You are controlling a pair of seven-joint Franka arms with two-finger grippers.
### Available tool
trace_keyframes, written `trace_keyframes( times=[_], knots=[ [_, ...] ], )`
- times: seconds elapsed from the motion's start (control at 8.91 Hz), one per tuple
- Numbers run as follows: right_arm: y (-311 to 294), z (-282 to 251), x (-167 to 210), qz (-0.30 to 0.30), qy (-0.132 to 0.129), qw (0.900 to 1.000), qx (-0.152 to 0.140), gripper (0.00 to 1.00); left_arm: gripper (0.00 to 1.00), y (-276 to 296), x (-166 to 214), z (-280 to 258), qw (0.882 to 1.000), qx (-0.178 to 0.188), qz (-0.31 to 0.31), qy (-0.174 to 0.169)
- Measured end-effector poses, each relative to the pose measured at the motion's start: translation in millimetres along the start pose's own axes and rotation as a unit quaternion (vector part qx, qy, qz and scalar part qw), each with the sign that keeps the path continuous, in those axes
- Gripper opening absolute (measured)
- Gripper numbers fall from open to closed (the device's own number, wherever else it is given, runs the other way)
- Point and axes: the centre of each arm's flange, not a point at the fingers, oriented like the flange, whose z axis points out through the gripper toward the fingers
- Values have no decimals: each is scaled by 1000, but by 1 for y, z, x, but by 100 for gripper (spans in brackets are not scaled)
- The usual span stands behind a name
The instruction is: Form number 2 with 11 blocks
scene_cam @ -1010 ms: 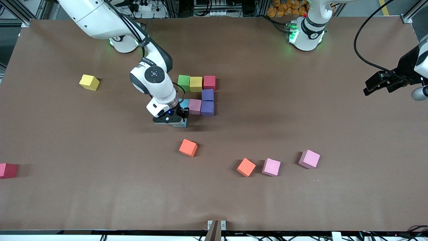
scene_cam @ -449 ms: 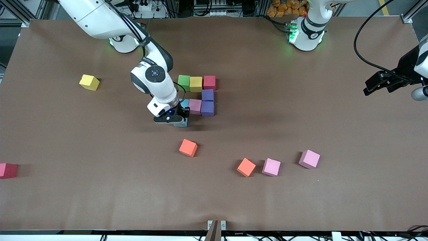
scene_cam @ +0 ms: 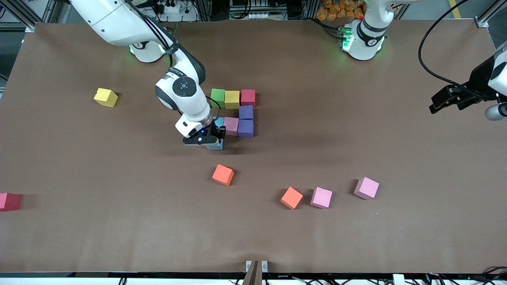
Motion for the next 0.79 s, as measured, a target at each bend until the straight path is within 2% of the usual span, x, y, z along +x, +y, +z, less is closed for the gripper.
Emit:
trace_keyframes(
  times=[0.34, 0.79],
  knots=[
    [0, 5, -10, -3, 2, 1000, 14, 52, 77, -3, 1, -4, 1000, -2, -4, 4],
    [1, 7, -11, -21, 3, 1000, 15, 52, 77, -3, 1, -5, 1000, -4, -4, 5]
  ],
)
